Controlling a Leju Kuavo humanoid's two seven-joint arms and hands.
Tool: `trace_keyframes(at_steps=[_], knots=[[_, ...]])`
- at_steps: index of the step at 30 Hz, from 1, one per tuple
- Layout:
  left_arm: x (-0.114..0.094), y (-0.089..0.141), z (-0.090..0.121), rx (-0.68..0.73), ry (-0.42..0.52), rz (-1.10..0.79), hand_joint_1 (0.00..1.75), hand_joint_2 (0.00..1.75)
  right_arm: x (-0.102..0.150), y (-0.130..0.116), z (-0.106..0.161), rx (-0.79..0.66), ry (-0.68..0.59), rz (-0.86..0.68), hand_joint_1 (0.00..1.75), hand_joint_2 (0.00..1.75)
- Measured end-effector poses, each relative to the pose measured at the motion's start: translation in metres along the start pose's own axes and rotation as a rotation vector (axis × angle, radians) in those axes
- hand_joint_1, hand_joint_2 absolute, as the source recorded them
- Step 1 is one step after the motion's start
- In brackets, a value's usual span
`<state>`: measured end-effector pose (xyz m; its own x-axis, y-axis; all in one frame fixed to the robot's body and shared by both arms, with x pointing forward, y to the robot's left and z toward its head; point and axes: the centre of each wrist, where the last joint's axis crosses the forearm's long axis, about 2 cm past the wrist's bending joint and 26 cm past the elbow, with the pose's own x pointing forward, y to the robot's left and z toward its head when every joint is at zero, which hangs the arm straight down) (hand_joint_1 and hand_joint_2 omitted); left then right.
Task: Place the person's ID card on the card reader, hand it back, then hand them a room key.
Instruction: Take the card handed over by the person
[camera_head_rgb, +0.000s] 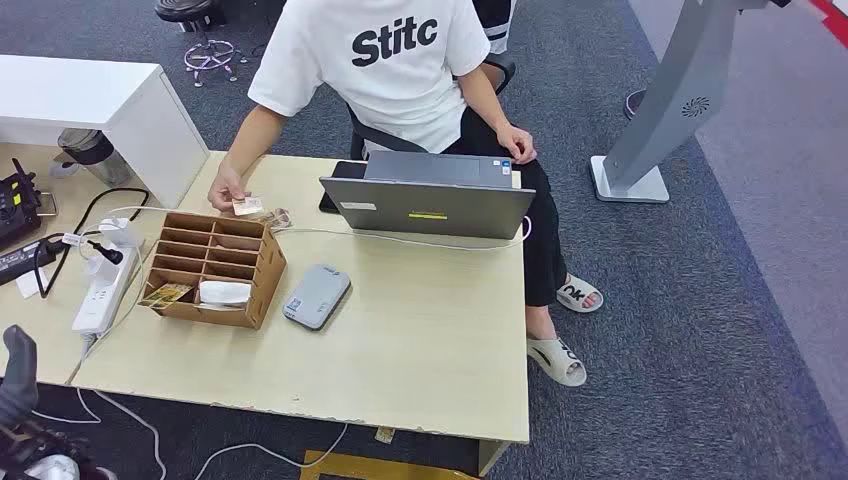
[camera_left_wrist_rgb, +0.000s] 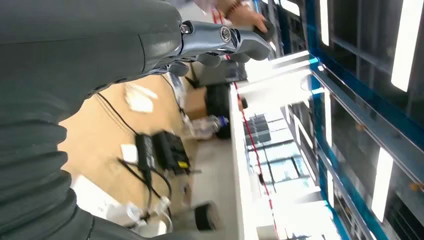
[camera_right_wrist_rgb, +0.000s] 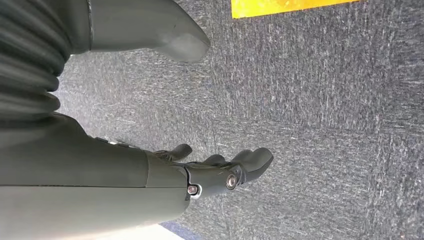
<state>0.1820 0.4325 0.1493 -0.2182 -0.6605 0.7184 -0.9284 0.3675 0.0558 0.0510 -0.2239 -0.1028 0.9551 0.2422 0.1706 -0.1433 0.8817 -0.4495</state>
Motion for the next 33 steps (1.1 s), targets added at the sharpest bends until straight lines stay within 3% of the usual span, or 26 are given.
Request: trace_keyframes(at_steps=[10, 19, 33], knots=[[0.021, -0.067, -0.03, -0.153, -0.062, 0.036, 0.0, 1.75, 0.003, 0.001, 0.0, 0.029, 0.0, 0.028, 0.0, 1.75], [0.038, -0.124, -0.044, -0.318, -0.126, -0.029, 0.0, 1.75, 0.007, 0.001, 0.0, 0.054, -0.003, 0.058, 0.0, 1.75], [0.079, -0.195, -0.05, -0.492, -0.351, -0.214, 0.0, 1.75, 0.011, 0.002, 0.0, 0.104, -0.007, 0.124, 0.0, 1.75]])
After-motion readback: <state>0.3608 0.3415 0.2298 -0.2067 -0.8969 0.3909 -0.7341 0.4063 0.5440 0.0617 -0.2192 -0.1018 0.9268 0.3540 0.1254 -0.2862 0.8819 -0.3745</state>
